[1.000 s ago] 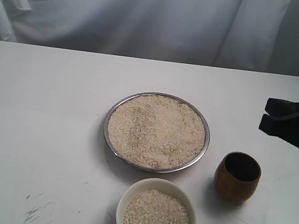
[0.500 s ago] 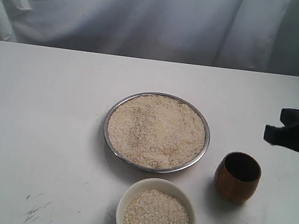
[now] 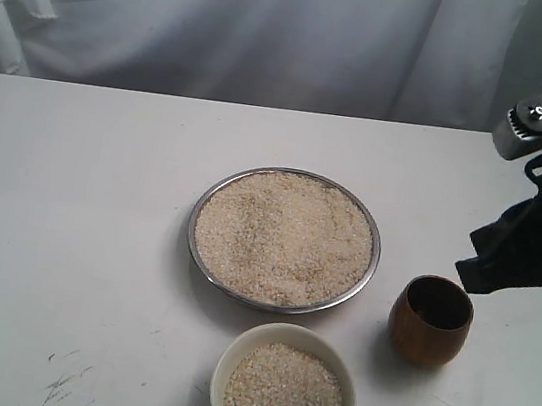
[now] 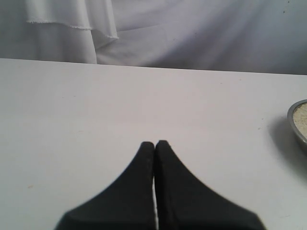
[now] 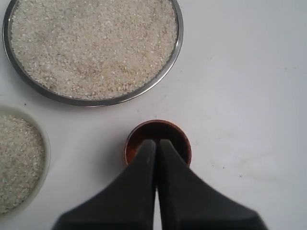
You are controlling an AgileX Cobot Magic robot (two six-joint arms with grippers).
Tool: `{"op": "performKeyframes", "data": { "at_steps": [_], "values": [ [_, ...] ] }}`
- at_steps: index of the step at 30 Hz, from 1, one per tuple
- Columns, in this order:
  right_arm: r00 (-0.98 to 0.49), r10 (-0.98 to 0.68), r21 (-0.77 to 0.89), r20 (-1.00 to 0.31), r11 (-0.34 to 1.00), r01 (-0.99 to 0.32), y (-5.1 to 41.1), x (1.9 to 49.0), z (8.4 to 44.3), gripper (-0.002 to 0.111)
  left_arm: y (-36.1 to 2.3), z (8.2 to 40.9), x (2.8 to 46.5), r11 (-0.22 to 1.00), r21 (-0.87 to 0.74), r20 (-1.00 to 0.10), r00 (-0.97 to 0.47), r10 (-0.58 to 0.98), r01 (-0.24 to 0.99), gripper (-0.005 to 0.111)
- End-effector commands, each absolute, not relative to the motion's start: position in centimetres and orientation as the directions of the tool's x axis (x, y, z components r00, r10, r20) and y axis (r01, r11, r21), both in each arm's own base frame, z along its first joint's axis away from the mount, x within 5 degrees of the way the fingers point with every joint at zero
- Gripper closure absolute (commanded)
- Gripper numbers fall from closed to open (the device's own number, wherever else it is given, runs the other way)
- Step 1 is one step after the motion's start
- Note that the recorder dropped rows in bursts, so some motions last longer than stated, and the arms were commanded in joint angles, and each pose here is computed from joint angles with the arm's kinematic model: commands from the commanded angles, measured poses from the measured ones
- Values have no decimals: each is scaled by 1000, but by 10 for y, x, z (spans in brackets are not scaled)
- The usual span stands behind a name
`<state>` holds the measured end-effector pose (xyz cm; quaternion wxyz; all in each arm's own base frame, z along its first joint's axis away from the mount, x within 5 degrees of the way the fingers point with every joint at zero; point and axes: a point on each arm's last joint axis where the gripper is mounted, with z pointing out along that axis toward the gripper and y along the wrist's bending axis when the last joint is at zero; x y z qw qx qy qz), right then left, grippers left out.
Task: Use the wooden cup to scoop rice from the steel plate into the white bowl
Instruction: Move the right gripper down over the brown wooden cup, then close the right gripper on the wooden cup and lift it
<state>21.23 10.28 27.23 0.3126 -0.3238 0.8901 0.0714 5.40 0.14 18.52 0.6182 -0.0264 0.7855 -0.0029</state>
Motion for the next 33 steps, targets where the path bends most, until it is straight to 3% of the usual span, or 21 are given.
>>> {"op": "performKeyframes", "data": {
  "at_steps": [1,5,8,11,15,18,33],
  "values": [
    [-623,-540,-67,-565,783,-618,105,217,265,108,1,184,54,999,-37,-973,-228,-44,-35,107],
    [-652,-561,-64,-509,781,-622,109,229,246,108,1,184,54,999,-37,-973,-228,-44,-35,107],
    [-649,-601,-39,-466,748,-663,114,233,234,98,1,184,54,999,-37,-973,-228,-44,-35,107],
    [-658,-605,11,-448,732,-681,119,232,228,74,1,184,54,999,-37,-973,-228,-44,-35,107],
    [-676,-590,30,-440,743,-668,119,232,226,30,1,184,54,999,-37,-973,-228,-44,-35,107],
    [-671,-572,18,-472,755,-656,120,235,228,12,1,184,54,999,-37,-973,-228,-44,-35,107],
    [-703,-558,-17,-442,788,-615,124,259,191,11,1,184,54,999,-37,-973,-228,-44,-35,107]
  ]
}}
